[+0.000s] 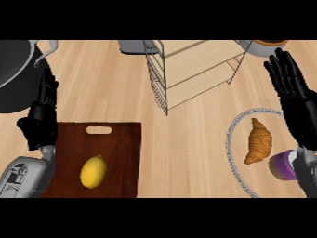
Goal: Pick the can from the placemat and place it in the tiered shelf
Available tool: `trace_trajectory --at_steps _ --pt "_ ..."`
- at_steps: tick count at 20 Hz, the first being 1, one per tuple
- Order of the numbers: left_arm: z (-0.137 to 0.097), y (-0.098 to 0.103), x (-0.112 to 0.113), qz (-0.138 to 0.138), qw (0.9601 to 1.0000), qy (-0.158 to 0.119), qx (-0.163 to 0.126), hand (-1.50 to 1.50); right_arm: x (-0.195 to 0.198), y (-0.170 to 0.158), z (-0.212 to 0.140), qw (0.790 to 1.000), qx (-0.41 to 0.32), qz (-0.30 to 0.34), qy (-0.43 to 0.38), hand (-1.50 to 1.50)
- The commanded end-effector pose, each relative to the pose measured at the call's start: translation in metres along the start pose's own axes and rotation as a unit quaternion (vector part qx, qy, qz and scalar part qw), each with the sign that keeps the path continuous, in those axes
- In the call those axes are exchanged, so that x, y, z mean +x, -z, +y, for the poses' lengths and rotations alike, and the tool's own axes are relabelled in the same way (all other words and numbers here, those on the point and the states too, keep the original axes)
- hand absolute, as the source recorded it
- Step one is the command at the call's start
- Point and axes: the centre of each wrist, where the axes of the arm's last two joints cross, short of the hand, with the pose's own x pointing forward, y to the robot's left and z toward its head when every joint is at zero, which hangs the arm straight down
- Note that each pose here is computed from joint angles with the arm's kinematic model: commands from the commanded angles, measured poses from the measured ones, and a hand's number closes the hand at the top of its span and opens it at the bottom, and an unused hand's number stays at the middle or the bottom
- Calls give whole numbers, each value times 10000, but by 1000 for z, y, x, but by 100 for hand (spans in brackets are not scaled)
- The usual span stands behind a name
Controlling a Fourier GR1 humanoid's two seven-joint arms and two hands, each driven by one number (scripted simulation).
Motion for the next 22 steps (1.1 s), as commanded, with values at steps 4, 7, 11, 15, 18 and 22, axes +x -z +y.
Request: trace_trajectory --at_steps 4,7,11,15,18,22 --pt "32 -35 -44 1786 9839 -105 -12 0 5 -68 -90 9666 -2009 791 -1381 150" --pt "29 -55 -63 2420 9699 -271 -64 0 -9 -138 -148 8774 -2509 2829 -2954 150" --pt "44 -63 -73 3074 9476 -619 -608 0 -10 -201 -157 8282 -3966 3398 -2032 -150" --pt "46 -65 -62 3147 9406 -663 -1086 0 34 -251 -165 8550 -3494 3148 -2188 -150" --pt "33 -50 -60 3107 9421 -652 -1076 0 43 -266 -140 8803 -2927 3212 -1904 -150" --pt "48 -53 -58 3153 9412 -627 -1045 0 91 -240 -126 8910 -2289 3474 -1819 -150"
